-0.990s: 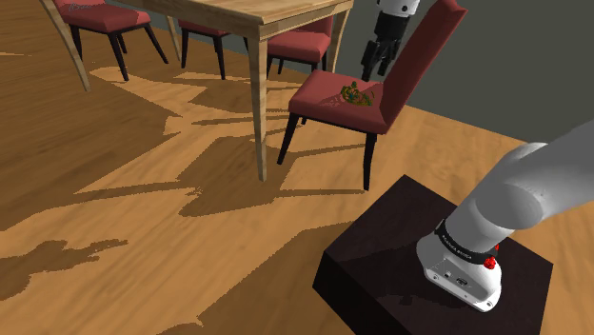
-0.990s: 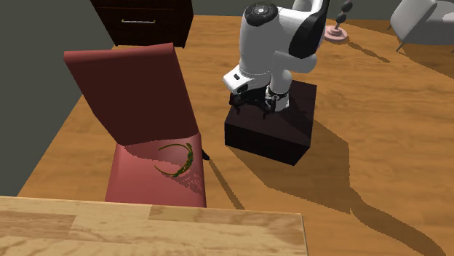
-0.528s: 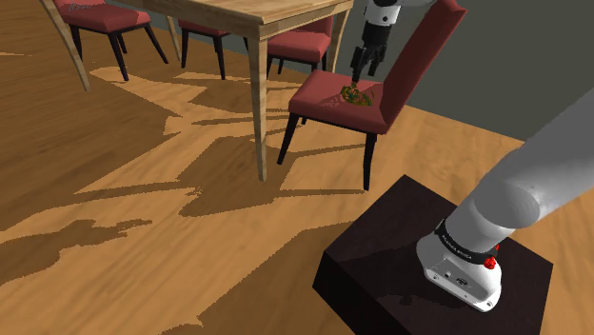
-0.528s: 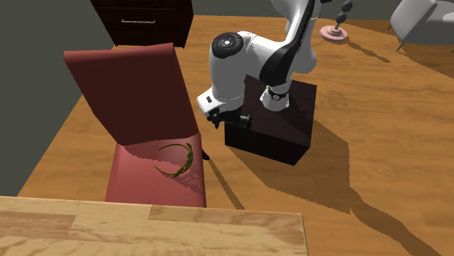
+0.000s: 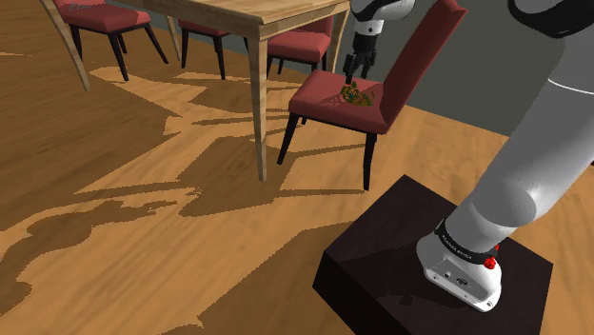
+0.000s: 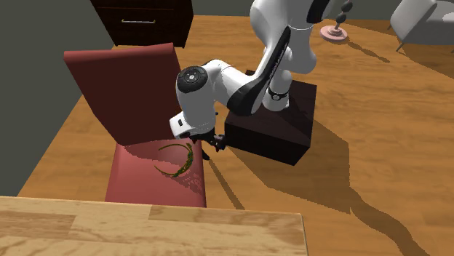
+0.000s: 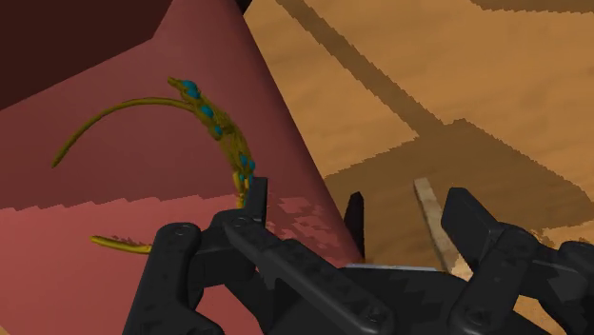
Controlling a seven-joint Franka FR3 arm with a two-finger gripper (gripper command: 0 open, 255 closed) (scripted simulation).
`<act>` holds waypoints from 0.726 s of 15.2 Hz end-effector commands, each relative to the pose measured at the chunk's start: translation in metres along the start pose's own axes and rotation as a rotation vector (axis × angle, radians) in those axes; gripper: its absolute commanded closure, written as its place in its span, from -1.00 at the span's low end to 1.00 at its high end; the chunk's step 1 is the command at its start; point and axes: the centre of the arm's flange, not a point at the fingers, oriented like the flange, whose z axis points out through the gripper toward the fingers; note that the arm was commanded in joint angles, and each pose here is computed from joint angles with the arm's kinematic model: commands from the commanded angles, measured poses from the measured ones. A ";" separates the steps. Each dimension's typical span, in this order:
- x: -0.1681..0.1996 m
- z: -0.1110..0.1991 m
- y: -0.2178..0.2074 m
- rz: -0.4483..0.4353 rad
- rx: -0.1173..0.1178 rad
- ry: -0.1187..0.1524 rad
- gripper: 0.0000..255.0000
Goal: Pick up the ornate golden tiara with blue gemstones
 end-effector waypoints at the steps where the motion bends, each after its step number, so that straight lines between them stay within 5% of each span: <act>1: 0.017 0.010 0.015 0.008 -0.009 -0.006 -1.00; 6: 0.060 0.037 0.055 0.030 -0.032 -0.020 -1.00; 11: 0.063 0.060 0.057 0.031 -0.033 -0.021 -1.00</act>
